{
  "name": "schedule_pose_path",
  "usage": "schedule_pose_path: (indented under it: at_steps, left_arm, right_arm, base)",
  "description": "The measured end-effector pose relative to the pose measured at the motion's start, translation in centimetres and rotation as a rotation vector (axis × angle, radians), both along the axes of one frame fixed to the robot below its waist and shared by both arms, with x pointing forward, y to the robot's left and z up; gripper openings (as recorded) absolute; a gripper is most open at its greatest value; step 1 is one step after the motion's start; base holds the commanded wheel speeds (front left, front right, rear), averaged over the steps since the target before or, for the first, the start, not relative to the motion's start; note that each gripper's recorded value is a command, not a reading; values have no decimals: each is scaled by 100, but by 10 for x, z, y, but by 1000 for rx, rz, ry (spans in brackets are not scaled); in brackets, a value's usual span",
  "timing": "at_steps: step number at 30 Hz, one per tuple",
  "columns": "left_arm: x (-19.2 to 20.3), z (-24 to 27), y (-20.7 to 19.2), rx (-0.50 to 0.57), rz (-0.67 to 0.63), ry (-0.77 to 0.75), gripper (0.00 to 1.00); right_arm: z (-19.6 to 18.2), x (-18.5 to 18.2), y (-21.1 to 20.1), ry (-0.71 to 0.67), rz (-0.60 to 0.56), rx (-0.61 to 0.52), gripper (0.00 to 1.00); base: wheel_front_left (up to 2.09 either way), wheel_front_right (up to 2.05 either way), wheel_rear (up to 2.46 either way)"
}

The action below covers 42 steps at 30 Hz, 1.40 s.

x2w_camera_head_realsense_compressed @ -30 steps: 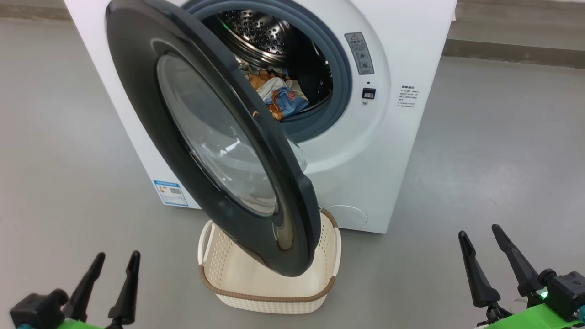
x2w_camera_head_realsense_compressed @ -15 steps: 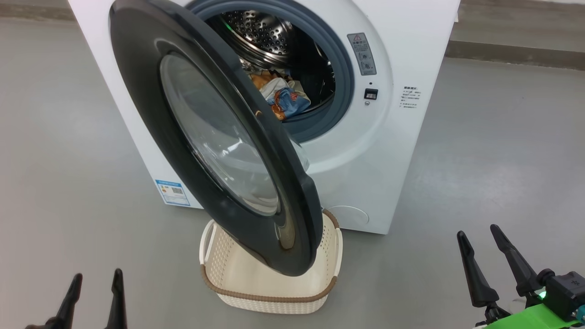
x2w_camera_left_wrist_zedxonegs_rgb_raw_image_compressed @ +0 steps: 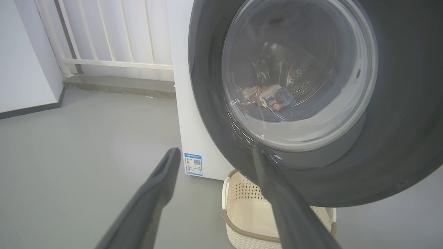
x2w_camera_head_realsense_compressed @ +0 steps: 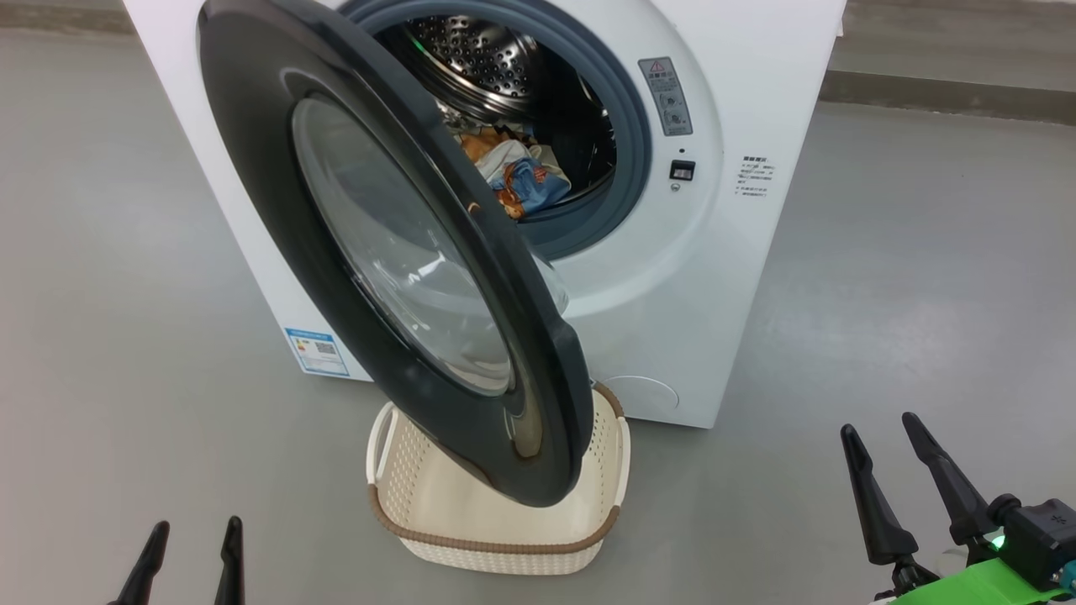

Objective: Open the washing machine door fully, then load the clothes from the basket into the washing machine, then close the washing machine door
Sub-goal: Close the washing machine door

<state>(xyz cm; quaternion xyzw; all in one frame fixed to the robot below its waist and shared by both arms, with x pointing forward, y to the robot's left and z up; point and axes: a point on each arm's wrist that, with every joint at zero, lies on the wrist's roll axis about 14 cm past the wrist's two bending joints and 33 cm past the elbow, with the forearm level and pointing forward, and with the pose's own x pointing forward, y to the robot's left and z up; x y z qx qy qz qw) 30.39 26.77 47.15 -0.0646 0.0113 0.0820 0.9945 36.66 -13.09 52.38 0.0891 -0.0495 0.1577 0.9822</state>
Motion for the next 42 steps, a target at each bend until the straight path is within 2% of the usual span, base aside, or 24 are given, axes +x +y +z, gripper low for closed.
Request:
schedule_pose_path:
  at_steps: [11, 17, 18, 19, 20, 21, 22, 23, 31, 36, 42]
  left_arm:
    - [-4, -1, 4, 6, 14, 5, 100]
    - [-7, -4, 2, -14, 29, 10, 100]
    - [-8, -5, 3, -16, 32, 11, 100]
    - [-8, -5, 3, -16, 34, 12, 100]
    - [-9, -5, 3, -16, 37, 13, 100]
    - [-9, -5, 3, -17, 38, 14, 100]
    - [-10, -6, 3, -18, 38, 14, 100]
    - [-10, -6, 3, -18, 38, 14, 100]
    - [-14, -3, 9, -22, 68, 3, 100]
    - [-19, -1, 12, -26, 83, -5, 100]
    - [-25, 3, 15, -28, 102, -22, 100]
  right_arm:
    - [-5, 3, 7, 16, 20, -2, 100]
    - [-1, 17, 23, 4, 58, 2, 100]
    - [-1, 20, 25, 4, 63, 3, 89]
    - [-2, 23, 28, 7, 66, 3, 57]
    - [-2, 27, 30, 9, 70, 5, 57]
    - [-2, 30, 33, 10, 74, 7, 40]
    - [-1, 33, 36, 8, 80, 9, 11]
    - [-1, 33, 36, 8, 80, 9, 0]
    - [38, 59, 73, -95, 163, 46, 0]
    - [97, 64, 93, -261, 219, 81, 0]
    - [161, 41, 130, -443, 346, 137, 0]
  base:
    - [0, 0, 0]
    - [0, 0, 0]
    - [0, 0, 0]
    - [0, 0, 0]
    - [0, 0, 0]
    - [0, 0, 0]
    - [0, 0, 0]
    - [0, 0, 0]
    - [0, 0, 0]
    - [0, 0, 0]
    - [0, 0, 0]
